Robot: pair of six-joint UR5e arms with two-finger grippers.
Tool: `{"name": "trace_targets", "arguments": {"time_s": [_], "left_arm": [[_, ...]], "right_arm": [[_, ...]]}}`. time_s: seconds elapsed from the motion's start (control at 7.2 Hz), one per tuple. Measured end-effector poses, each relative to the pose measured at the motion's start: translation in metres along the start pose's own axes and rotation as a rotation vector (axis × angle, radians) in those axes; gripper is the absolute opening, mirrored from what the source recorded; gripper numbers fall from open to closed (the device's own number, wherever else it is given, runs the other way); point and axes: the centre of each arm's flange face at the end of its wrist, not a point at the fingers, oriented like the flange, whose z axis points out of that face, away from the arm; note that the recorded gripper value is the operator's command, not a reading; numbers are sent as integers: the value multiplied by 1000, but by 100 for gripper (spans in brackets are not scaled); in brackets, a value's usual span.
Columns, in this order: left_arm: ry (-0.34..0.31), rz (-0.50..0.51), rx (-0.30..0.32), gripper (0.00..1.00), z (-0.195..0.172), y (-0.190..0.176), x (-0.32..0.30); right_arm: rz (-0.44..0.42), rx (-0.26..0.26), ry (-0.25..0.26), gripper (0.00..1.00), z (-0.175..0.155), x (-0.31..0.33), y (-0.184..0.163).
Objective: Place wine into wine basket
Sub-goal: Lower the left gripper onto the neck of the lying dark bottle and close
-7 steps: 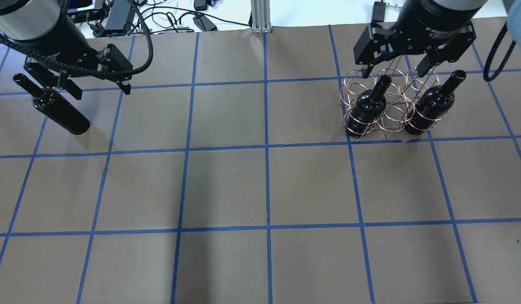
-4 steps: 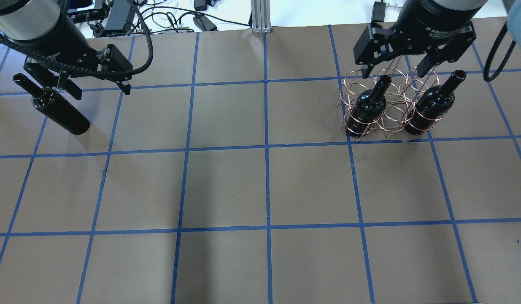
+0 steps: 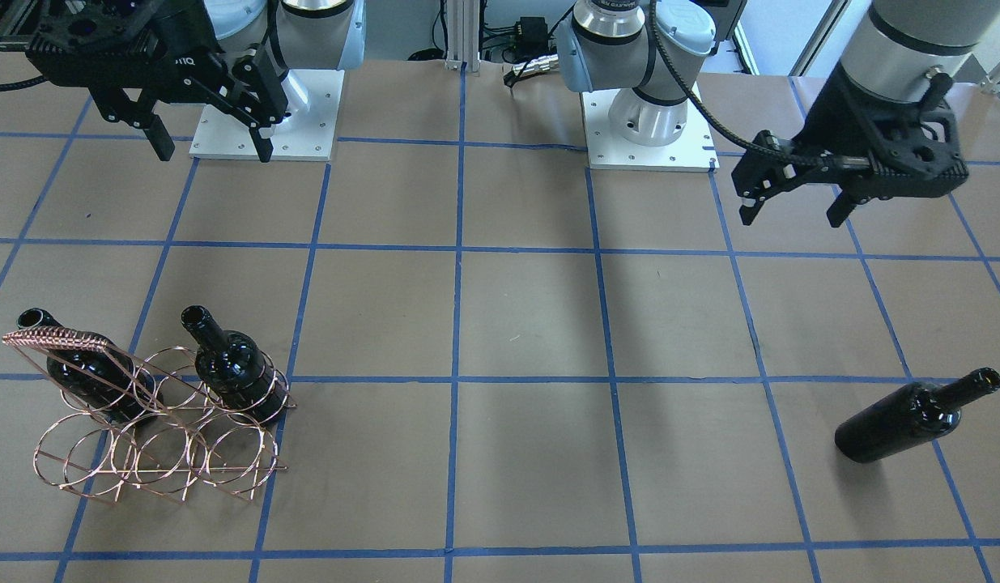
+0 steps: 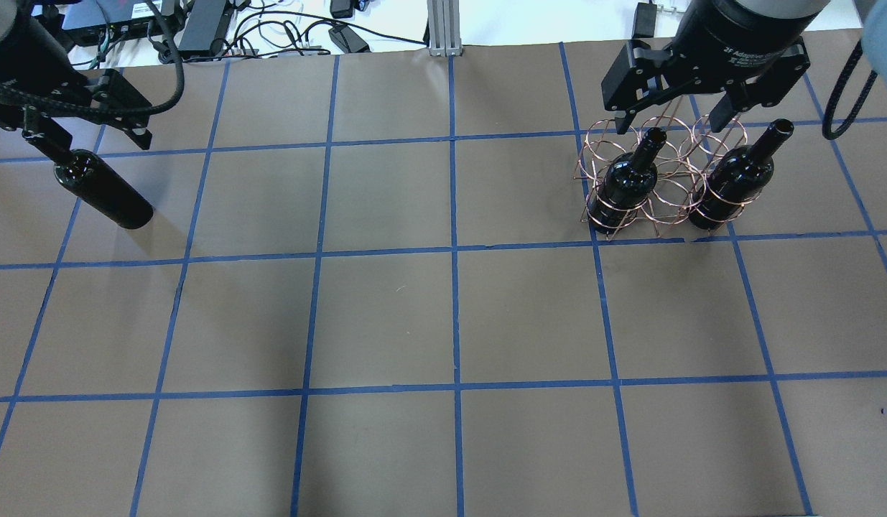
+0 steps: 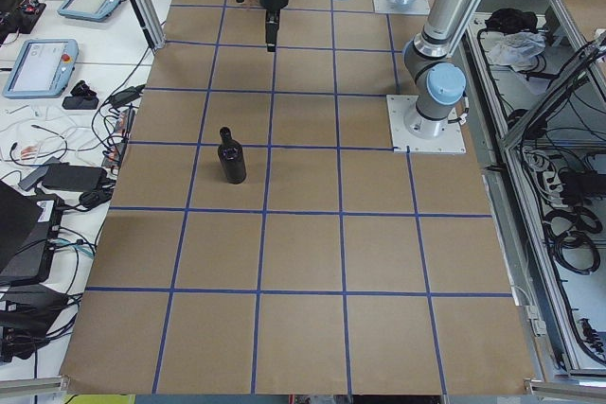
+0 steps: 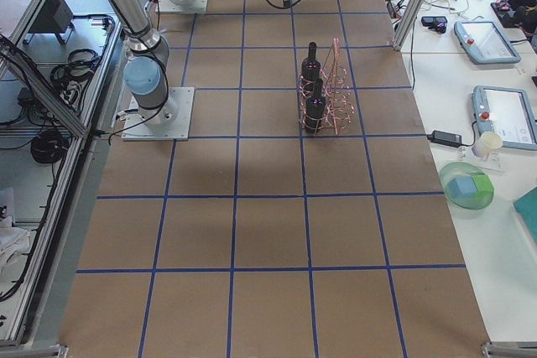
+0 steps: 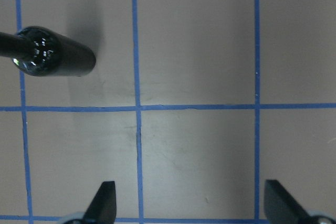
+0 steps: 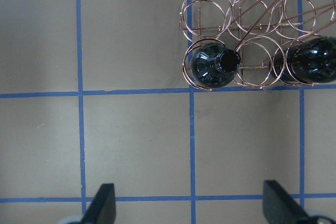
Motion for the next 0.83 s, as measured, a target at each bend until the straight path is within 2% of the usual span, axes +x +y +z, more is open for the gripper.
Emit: {"name": "trace_targets", "arguments": {"time_s": [0.42,0.83], "left_arm": [[-20,-99,49,100,16,-24,-94],[-25,-59,79,100,55,-58,-150]], "right_arm": [[0,0,0,100,0,0,0],[-1,-1,0,100,0,0,0]]}}
